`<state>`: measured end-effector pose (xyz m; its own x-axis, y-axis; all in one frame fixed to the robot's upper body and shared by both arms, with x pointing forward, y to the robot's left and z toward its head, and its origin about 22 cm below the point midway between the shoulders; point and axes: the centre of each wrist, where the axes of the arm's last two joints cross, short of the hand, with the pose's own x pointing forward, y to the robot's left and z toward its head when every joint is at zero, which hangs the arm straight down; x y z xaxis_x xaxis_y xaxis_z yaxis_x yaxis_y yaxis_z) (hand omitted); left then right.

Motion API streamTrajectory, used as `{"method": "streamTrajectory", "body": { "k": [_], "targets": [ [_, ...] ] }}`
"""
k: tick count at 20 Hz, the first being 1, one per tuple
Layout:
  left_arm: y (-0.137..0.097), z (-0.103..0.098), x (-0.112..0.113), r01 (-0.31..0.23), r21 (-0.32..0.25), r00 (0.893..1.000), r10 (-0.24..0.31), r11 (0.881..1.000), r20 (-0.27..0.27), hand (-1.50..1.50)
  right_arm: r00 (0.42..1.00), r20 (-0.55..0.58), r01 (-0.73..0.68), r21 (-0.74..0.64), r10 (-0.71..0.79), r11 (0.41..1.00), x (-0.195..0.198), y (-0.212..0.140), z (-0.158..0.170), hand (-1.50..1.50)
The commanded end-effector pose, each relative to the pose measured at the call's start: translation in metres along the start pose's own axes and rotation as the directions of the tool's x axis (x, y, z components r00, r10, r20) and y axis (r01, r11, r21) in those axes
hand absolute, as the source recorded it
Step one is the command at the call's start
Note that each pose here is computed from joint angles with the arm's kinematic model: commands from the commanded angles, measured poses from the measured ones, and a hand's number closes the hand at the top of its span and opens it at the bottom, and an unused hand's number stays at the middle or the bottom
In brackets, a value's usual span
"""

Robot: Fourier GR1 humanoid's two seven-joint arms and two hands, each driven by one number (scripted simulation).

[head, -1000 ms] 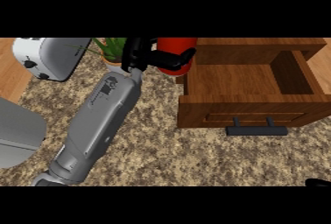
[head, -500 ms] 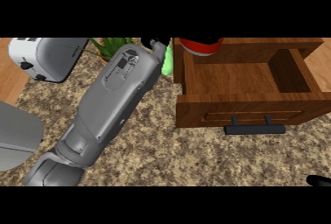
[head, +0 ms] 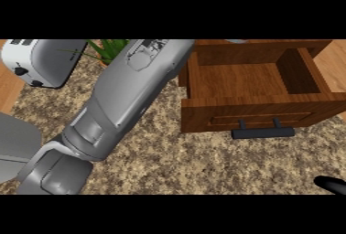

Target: Pick up the can, place it into the drawer and close the drawer

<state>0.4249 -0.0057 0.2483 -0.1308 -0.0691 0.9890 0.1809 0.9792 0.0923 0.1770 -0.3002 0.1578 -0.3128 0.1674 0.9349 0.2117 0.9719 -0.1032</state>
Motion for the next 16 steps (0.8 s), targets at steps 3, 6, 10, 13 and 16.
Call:
{"method": "streamTrajectory", "body": {
  "k": [3, 6, 10, 13, 16],
  "targets": [
    [-0.011, -0.009, 0.019, 0.039, 0.016, 0.999, -0.039, 0.999, -0.019, 1.50, 1.000, 0.012, 0.009, 0.016, -0.010, 1.000, -0.001, 0.007, -0.011, -1.50],
    [-0.014, -0.008, 0.013, 0.057, 0.043, 0.998, -0.057, 0.997, -0.008, 1.50, 1.000, 0.021, 0.011, 0.025, -0.012, 1.000, 0.010, 0.012, -0.008, -1.50],
    [-0.015, -0.011, 0.013, 0.072, 0.089, 0.997, -0.072, 0.993, -0.006, 1.50, 1.000, 0.013, -0.011, 0.018, 0.011, 1.000, 0.005, 0.014, -0.020, -1.50],
    [-0.012, -0.010, -0.005, 0.084, 0.154, 0.996, -0.082, 0.985, -0.018, -1.50, 1.000, 0.010, -0.006, 0.033, 0.006, 0.999, 0.005, 0.009, -0.019, -1.50],
    [-0.013, -0.009, -0.007, 0.077, 0.208, 0.997, -0.077, 0.975, -0.010, -1.50, 0.999, 0.036, 0.009, 0.044, -0.010, 0.999, -0.002, 0.012, -0.023, -1.50]
  ]
}}
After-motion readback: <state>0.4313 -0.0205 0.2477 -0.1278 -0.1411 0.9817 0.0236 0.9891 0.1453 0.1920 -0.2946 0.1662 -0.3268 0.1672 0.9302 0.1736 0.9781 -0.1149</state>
